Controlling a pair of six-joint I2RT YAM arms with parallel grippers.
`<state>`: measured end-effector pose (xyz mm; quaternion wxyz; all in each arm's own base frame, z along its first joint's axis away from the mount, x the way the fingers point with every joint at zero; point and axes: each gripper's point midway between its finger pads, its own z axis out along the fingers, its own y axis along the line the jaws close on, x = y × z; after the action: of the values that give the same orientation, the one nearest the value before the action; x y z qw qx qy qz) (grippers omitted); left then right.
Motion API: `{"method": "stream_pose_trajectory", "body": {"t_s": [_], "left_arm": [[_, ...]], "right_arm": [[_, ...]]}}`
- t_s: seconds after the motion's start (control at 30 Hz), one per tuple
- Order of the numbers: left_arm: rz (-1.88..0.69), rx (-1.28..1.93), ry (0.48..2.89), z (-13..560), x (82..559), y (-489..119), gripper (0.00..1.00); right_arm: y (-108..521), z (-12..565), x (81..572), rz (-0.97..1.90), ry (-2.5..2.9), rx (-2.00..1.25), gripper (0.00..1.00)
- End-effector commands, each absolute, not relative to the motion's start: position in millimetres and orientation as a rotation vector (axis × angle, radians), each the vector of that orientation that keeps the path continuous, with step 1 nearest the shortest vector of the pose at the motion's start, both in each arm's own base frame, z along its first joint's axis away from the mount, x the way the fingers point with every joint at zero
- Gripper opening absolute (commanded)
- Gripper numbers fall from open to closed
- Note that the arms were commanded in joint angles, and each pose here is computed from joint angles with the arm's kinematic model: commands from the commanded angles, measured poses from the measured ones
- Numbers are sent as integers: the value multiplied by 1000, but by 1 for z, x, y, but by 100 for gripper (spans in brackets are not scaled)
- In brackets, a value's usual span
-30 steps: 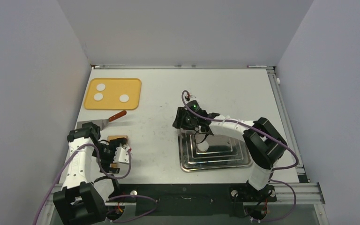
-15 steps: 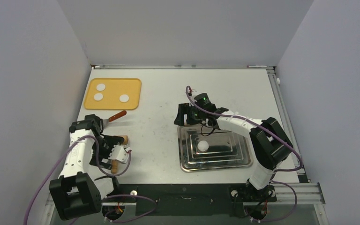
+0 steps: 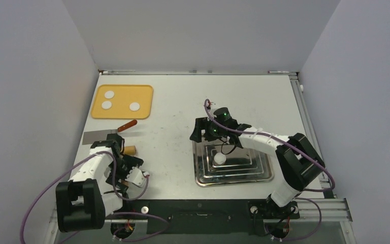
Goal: Roll out the dumpling wrappers from the dough
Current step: Pick up the rolling pin from the center of the board.
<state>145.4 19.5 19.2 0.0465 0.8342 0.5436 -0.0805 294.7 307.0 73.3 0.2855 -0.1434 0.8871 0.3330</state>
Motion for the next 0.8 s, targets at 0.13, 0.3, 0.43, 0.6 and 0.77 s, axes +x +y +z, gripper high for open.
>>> {"method": "stream_pose_trajectory", "body": {"t_s": [0.13,0.3,0.43,0.6,0.77], "left_arm": [[-167,2736,765,-1,185,-25,82],[-192,2588,750,-5,191,-52,67],[-303,2420,955,7,199,-77,63],[-380,2286,1149,12,208,-105,60],[-382,2274,1288,2,213,-119,59]], "right_arm": [[323,122,291,877,2230,-393,76],[328,128,287,850,2227,-417,76],[329,135,285,834,2223,-439,76],[326,141,285,808,2208,-465,76],[317,144,283,772,2198,-479,76]]}}
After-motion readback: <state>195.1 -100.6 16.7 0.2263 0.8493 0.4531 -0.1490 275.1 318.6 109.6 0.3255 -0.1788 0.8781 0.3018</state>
